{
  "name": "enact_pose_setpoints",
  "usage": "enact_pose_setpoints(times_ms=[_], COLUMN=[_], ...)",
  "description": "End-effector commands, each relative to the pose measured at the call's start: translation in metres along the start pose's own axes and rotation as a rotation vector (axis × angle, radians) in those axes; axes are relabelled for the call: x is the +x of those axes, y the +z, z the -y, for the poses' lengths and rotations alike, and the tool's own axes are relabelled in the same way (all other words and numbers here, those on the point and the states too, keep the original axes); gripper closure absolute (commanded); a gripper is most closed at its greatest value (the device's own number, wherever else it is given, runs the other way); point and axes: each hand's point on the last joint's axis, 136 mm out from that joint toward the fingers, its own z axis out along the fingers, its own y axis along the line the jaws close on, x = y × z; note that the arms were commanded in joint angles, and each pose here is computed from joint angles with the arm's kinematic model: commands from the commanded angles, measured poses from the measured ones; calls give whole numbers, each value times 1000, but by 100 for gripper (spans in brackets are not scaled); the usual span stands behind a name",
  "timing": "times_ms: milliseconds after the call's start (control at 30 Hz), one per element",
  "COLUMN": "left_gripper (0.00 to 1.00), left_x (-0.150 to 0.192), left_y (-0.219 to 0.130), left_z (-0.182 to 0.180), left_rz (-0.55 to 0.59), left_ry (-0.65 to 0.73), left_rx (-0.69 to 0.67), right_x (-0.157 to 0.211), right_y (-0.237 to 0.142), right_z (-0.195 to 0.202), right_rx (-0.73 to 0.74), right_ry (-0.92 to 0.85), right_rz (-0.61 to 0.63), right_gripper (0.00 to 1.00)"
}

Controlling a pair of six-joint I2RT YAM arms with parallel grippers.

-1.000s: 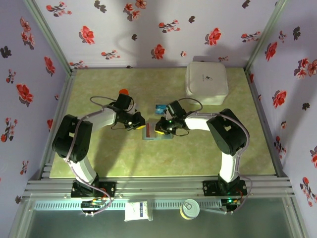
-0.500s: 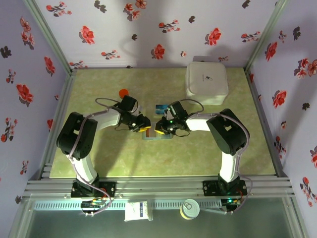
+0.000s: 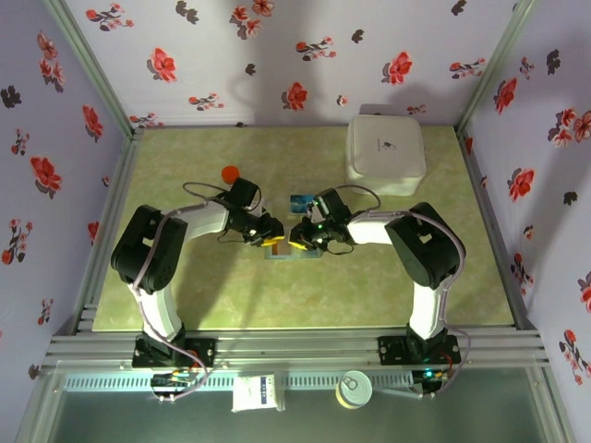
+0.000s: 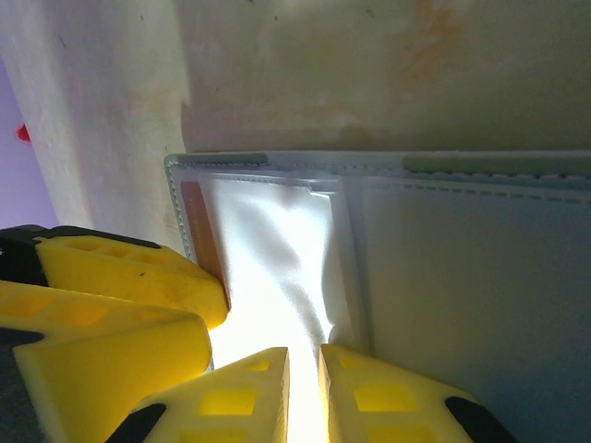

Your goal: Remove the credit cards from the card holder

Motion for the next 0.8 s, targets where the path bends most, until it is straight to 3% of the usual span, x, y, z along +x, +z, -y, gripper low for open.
enact_pose_setpoints(times_ms=[0, 367, 767], left_gripper=[71, 74, 68], left_x=[-1, -2, -2], left_y=[6, 2, -3], left_z=[6, 9, 2], left_rz=[-20, -9, 10], left_ry=[3, 10, 2], left_rx=[15, 5, -48], right_x=[3, 2, 2], right_y=[1, 0, 4], right_z=[6, 10, 25], right_rx=[-8, -48, -90], right_ry=[24, 61, 128], right_rz=[-14, -1, -12], right_gripper=[83, 84, 86])
